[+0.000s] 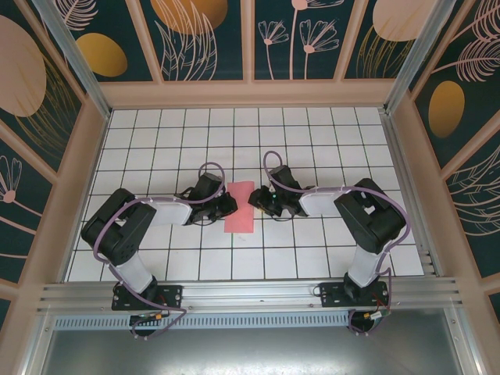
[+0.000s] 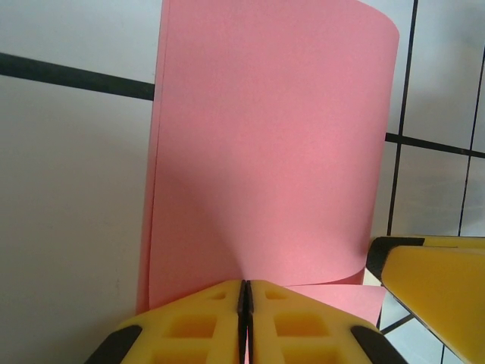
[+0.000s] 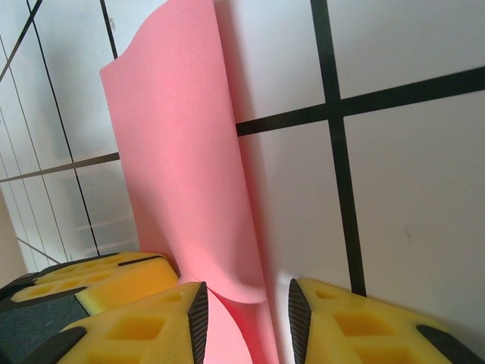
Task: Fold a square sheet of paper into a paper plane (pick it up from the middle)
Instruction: Fold the triangle a second time at the center of the table.
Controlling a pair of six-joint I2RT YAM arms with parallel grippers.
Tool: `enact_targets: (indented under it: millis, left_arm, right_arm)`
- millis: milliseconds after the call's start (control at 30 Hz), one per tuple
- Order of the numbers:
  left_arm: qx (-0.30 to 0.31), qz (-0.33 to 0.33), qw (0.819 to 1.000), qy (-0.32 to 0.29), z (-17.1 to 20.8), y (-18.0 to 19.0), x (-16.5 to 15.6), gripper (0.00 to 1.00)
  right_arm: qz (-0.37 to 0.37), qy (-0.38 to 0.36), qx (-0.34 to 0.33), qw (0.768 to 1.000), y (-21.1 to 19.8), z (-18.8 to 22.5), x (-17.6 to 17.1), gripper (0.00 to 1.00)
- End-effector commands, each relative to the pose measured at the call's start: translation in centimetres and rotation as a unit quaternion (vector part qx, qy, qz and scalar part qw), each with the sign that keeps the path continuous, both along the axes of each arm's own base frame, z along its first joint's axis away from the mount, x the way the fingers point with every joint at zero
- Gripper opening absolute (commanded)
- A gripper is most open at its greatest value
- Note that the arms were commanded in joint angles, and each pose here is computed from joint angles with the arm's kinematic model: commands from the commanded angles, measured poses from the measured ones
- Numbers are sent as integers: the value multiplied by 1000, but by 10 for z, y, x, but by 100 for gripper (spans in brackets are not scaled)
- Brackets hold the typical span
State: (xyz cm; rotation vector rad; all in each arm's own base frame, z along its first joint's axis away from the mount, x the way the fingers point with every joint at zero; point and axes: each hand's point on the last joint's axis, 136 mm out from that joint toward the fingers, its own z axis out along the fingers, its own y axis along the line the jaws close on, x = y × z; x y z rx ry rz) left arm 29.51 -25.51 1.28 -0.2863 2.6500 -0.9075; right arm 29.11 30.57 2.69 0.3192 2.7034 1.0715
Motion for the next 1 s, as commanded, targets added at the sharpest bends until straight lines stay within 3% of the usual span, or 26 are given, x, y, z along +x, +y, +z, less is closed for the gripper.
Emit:
enact_targets:
  millis: [0,133,567,967]
  left_arm:
    - [40,-3,999,30,-27,14,-12,12]
    - [41,-5,999,30,-26,14,-12,12]
    - [42,0,999,22,-18,14,-9,12]
    - [32,10,999,7,-4,15,-5,12]
  right_arm:
    - [0,14,0,1000,1,-6,1,37]
    - [7,33,16,999,6,-10,-7,32]
    - [14,15,45,999,11,9,-11,33]
    - [51,14,95,994,13,18,-38,34]
